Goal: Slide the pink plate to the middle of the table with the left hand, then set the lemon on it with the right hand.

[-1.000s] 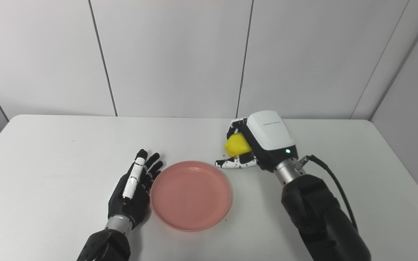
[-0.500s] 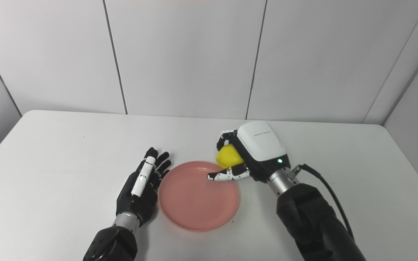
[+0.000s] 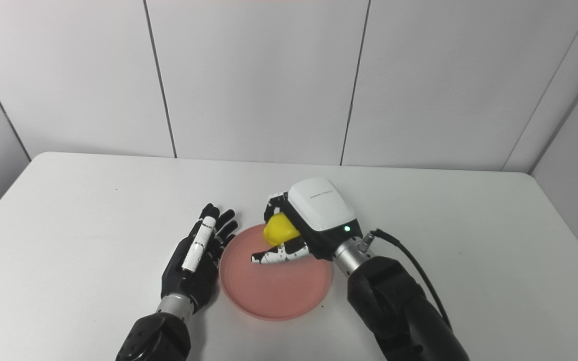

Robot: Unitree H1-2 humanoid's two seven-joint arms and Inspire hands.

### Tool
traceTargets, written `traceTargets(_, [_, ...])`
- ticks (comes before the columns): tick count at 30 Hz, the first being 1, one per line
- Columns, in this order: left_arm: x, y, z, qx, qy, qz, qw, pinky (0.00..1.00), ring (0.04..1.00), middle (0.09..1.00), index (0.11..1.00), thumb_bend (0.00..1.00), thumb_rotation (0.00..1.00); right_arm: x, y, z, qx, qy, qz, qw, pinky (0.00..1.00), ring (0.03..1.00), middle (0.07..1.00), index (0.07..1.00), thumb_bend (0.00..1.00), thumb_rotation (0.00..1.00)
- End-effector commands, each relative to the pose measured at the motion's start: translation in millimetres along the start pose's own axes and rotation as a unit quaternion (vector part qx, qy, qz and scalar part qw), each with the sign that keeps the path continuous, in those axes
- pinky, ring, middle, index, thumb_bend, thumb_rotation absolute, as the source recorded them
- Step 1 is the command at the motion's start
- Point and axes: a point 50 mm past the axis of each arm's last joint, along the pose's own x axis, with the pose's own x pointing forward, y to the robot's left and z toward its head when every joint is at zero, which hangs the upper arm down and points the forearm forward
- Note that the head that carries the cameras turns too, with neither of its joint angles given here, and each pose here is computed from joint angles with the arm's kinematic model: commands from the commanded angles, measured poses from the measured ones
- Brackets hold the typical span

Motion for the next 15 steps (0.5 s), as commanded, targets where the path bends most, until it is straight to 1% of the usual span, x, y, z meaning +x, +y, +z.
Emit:
traceTargets(1, [-2, -11, -35, -0.037, 0.067, 0.032, 0.997, 0.96, 0.908, 0.876, 0.969, 0.65, 0.53, 14, -19, 4, -0.02, -0.024, -0.031, 0.999, 0.2, 0.27, 0.353, 0.48, 0.56, 0.49])
traceTargets(6, [-1, -11, -35, -0.03, 0.064, 0.028, 0.997, 0.94, 0.899, 0.878, 0.982, 0.63, 0.55, 22, -4, 4, -0.014, -0.024, -0.011, 1.0, 0.22, 0.291, 0.373, 0.507, 0.54, 0.46])
traceTargets(8, [0, -10, -35, -0.023, 0.061, 0.022, 0.998, 0.95, 0.902, 0.884, 0.99, 0.62, 0.58, 24, 2, 5, -0.011, -0.023, -0.001, 1.0, 0.2, 0.267, 0.345, 0.489, 0.55, 0.44])
traceTargets(9, [0, -10, -35, -0.019, 0.06, 0.018, 0.998, 0.95, 0.911, 0.898, 0.996, 0.61, 0.62, 25, 5, 5, -0.011, -0.022, 0.004, 1.0, 0.19, 0.26, 0.338, 0.491, 0.54, 0.45])
traceTargets(10, [-1, -10, -35, -0.013, 0.059, 0.015, 0.998, 0.96, 0.915, 0.904, 0.998, 0.61, 0.65, 26, 8, 6, -0.013, -0.022, 0.01, 1.0, 0.19, 0.257, 0.336, 0.491, 0.54, 0.44])
traceTargets(13, [-1, -9, -35, -0.005, 0.057, 0.011, 0.998, 0.99, 0.929, 0.915, 0.992, 0.57, 0.82, 28, 17, 6, -0.014, -0.021, 0.02, 0.999, 0.21, 0.283, 0.372, 0.522, 0.55, 0.45])
traceTargets(14, [-2, -9, -35, -0.004, 0.057, 0.009, 0.998, 0.99, 0.929, 0.916, 0.991, 0.57, 0.83, 29, 20, 6, -0.015, -0.02, 0.022, 0.999, 0.21, 0.282, 0.371, 0.521, 0.55, 0.45])
traceTargets(15, [-2, -9, -35, -0.003, 0.056, 0.008, 0.998, 1.0, 0.932, 0.918, 0.988, 0.57, 0.86, 29, 22, 6, -0.015, -0.02, 0.025, 0.999, 0.2, 0.273, 0.36, 0.504, 0.55, 0.45])
